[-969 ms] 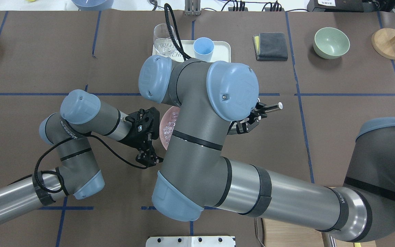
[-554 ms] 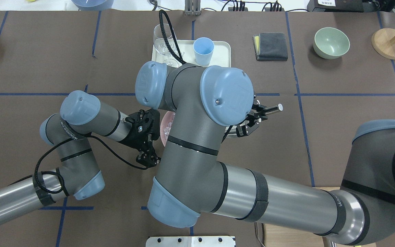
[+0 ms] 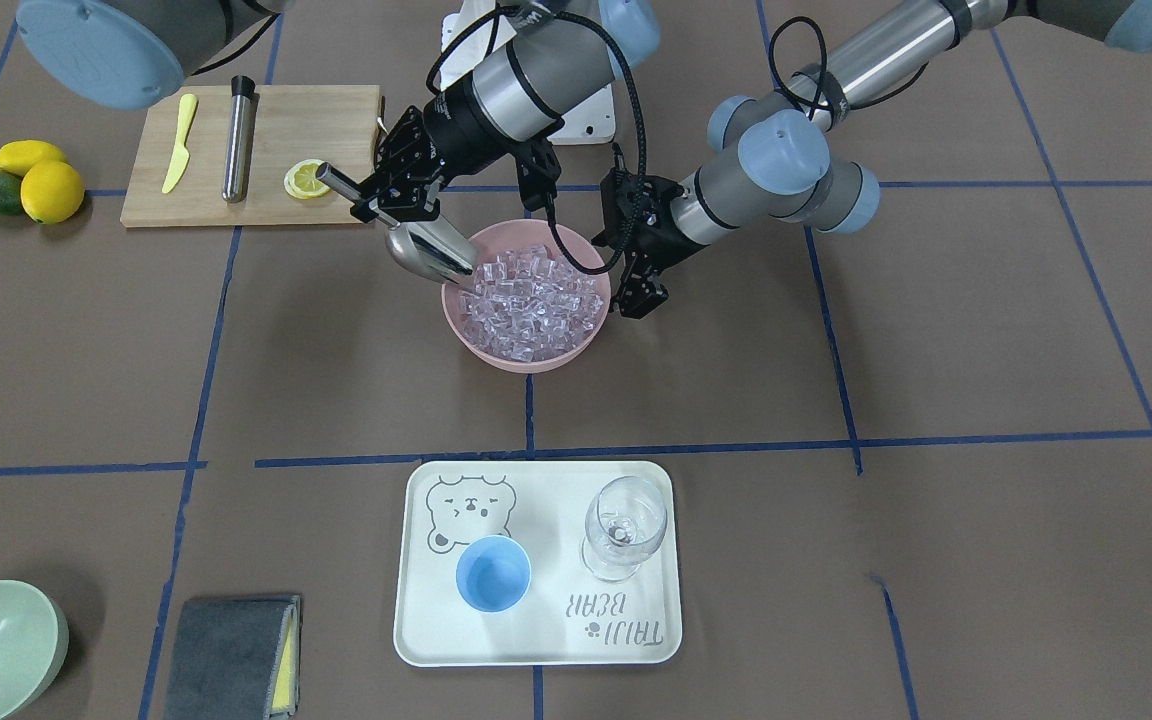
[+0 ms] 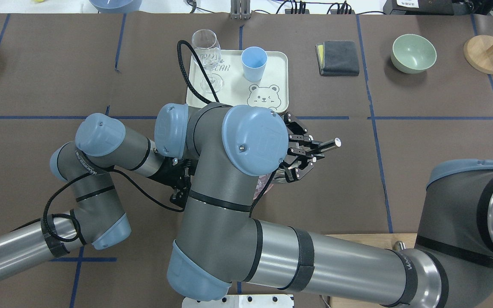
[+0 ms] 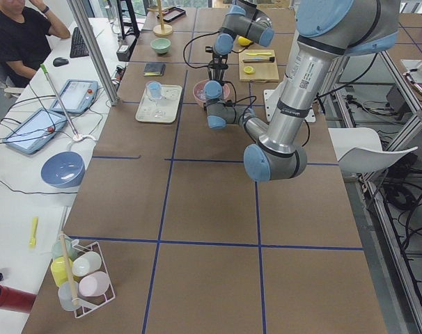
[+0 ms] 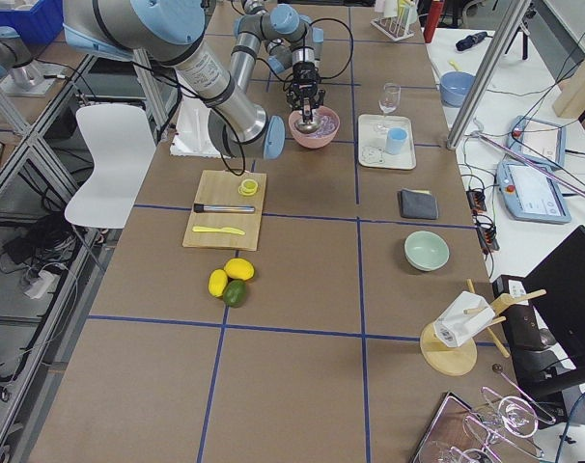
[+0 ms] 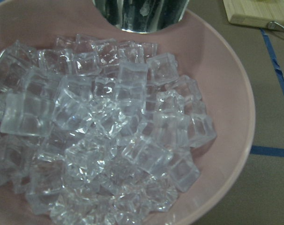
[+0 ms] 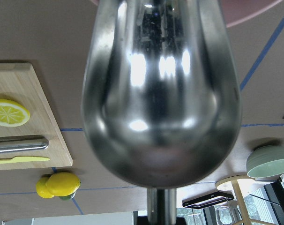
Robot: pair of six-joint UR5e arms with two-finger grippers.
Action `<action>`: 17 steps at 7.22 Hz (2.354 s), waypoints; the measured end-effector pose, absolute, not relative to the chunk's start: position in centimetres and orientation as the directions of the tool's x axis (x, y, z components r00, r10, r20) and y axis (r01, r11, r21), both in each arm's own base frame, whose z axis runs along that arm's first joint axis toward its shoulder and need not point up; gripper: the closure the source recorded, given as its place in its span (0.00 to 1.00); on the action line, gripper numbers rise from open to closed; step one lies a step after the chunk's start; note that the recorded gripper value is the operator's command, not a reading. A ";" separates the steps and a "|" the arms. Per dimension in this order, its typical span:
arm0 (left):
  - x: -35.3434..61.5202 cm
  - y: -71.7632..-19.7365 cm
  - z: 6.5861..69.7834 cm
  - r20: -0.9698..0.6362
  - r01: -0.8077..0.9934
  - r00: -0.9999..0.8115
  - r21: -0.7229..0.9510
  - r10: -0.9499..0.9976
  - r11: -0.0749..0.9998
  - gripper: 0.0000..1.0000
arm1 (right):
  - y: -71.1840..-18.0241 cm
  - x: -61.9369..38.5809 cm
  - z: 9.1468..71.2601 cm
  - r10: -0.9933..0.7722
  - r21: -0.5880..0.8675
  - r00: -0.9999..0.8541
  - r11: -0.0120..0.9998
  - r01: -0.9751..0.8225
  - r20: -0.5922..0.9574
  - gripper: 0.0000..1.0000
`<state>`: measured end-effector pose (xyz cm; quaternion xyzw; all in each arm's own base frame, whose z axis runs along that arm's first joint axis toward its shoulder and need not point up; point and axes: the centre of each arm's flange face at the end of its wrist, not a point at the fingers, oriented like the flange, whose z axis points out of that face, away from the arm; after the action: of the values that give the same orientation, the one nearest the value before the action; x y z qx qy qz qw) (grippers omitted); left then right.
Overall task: Put ice in cup with scoop
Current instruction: 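Swing the right arm over and dip the scoop into the ice cubes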
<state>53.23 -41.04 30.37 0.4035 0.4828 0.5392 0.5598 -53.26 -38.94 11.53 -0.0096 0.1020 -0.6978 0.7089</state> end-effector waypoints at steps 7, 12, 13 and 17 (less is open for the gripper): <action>53.2 -41.0 30.3 -0.105 -0.212 -0.048 0.973 0.993 0.092 0.00 | -37.8 -56.2 12.4 -0.987 -0.162 -0.032 -0.007 0.987 -0.155 1.00; 52.8 -40.8 31.3 -0.112 -0.223 -0.048 0.970 0.993 0.099 0.00 | -38.2 -58.0 12.2 -0.984 -0.084 -0.020 -0.005 0.996 -0.176 1.00; 52.7 -40.7 31.7 -0.115 -0.227 -0.048 0.969 0.992 0.101 0.00 | -38.2 -58.2 12.2 -0.983 -0.066 -0.014 -0.002 0.998 -0.182 1.00; 52.8 -40.7 32.0 -0.118 -0.232 -0.048 0.967 0.992 0.104 0.00 | -38.3 -58.5 13.1 -0.978 0.011 0.009 0.007 1.000 -0.209 1.00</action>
<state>52.78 -40.67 32.03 0.3946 0.4812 0.5408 0.5659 -58.52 -38.32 13.14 0.0777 0.0707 -0.7004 0.7060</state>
